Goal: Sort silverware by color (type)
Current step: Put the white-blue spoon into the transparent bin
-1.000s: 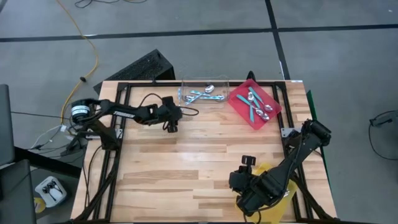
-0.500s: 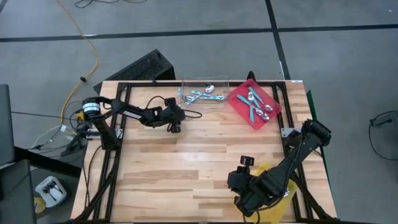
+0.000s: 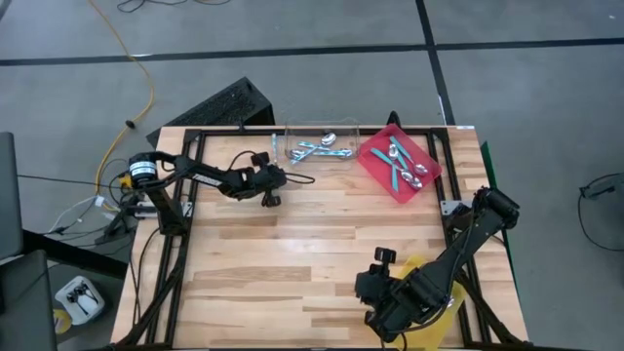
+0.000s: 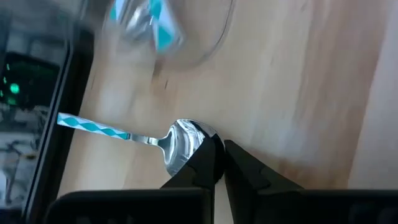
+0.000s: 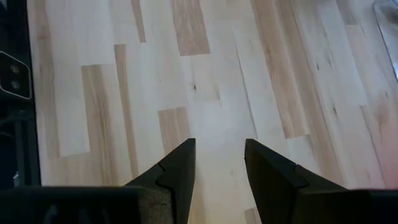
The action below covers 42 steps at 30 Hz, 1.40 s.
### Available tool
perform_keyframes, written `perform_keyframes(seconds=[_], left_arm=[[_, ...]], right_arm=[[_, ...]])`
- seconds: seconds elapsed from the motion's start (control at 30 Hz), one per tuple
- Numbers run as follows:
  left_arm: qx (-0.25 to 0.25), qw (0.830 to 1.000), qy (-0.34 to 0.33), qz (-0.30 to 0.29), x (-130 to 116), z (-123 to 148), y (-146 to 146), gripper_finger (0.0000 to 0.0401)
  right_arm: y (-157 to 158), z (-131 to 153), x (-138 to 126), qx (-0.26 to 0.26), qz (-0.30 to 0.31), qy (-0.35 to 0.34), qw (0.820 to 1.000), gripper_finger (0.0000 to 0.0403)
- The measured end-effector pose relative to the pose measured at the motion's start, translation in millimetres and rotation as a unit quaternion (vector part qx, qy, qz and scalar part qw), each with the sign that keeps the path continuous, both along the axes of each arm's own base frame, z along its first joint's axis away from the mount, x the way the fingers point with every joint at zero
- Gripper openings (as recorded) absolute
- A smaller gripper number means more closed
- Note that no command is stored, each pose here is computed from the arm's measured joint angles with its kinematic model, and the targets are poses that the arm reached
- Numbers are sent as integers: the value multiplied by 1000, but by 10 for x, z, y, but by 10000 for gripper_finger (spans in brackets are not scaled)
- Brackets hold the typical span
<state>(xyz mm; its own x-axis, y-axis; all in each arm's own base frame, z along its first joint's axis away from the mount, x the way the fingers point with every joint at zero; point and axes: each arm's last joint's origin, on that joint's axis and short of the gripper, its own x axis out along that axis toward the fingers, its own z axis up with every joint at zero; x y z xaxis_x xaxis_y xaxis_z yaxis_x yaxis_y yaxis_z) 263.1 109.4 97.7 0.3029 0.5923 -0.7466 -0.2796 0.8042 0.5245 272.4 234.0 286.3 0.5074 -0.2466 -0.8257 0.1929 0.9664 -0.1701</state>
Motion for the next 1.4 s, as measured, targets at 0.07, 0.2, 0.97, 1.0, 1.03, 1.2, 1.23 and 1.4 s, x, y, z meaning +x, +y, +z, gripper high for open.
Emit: perform_keyframes(seconds=[0.07, 0.2, 0.97, 1.0, 1.03, 1.2, 1.23, 1.4], left_arm=[[-11, 1000, 8, 10, -31, 5, -35, 3], [-29, 1000, -1, 11, -42, 90, -177, 2], [-255, 900, -308, -175, -491, 1454, -1565, 2], [-252, 896, -320, -177, -514, 1492, -1585, 2], [-250, 892, -331, -178, -536, 1527, -1605, 2], [-257, 869, -368, -209, -574, 1643, -1697, 1], [-261, 863, -373, -218, -571, 1661, -1715, 1], [-275, 847, -384, -243, -575, 1696, -1798, 0]], right_arm=[[2, 1, 2, 1, 0, -1, 1000, 162], [6, 5, 3, -13, 9, -8, 1000, 162], [170, 102, 67, -114, 103, -104, 983, 162], [149, 106, 97, -116, 103, -105, 982, 162], [125, 110, 127, -118, 102, -106, 982, 163], [-27, 152, 347, -121, 96, -126, 980, 191], [-64, 163, 397, -125, 99, -130, 979, 203], [-257, 241, 654, -140, 111, -159, 971, 261]])
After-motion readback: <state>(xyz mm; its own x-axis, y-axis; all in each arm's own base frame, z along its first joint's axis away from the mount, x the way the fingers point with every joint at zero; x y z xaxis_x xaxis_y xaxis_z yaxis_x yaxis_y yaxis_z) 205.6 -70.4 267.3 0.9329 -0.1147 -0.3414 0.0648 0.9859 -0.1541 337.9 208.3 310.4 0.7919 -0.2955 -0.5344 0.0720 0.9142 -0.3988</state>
